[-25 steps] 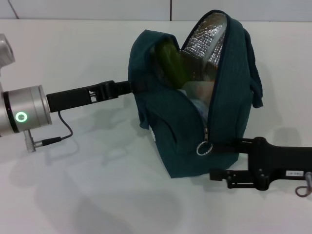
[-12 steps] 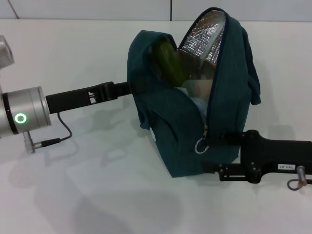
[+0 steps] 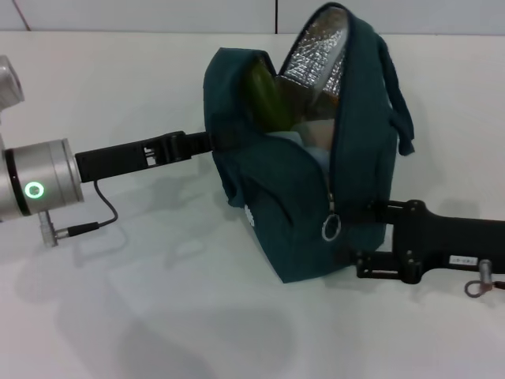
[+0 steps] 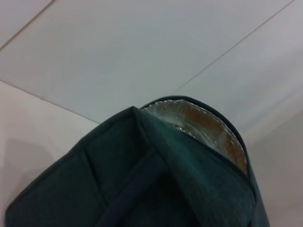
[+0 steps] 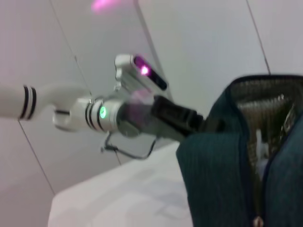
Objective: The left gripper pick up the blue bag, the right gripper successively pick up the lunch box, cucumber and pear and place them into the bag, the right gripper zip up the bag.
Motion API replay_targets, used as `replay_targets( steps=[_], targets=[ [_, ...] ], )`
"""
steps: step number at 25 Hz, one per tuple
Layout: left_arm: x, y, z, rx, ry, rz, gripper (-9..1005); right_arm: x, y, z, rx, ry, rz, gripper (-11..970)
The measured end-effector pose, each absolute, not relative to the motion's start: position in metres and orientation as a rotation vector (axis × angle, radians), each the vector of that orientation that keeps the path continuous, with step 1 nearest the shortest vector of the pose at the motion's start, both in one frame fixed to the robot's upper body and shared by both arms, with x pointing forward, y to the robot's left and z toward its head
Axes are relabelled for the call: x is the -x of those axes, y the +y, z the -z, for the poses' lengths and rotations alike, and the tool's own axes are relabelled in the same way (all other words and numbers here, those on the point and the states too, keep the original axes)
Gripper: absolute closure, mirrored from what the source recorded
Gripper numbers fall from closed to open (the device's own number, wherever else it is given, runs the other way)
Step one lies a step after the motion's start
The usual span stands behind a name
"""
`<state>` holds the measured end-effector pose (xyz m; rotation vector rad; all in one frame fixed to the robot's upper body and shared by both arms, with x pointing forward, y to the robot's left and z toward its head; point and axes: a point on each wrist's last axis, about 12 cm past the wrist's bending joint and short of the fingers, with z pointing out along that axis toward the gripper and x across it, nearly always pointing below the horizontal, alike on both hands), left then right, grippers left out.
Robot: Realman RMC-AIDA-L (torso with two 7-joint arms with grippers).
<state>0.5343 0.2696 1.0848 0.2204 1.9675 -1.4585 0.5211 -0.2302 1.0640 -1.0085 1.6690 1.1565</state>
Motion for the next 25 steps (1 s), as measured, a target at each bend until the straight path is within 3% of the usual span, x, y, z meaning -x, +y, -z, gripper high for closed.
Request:
replay_targets(
  steps=[12,25],
  targets=[
    [-0.535,0.269,-1.085,-0.224,1.966,1.459,923,-0.525,-0.204,-1.064,1.126,1.656,-1.182,279],
    [-0.533,0.272,-1.084,-0.216,1.971,1.454,923,-0.527,-0.223,-1.06,0.994,1.702,-1.113,297]
  ],
)
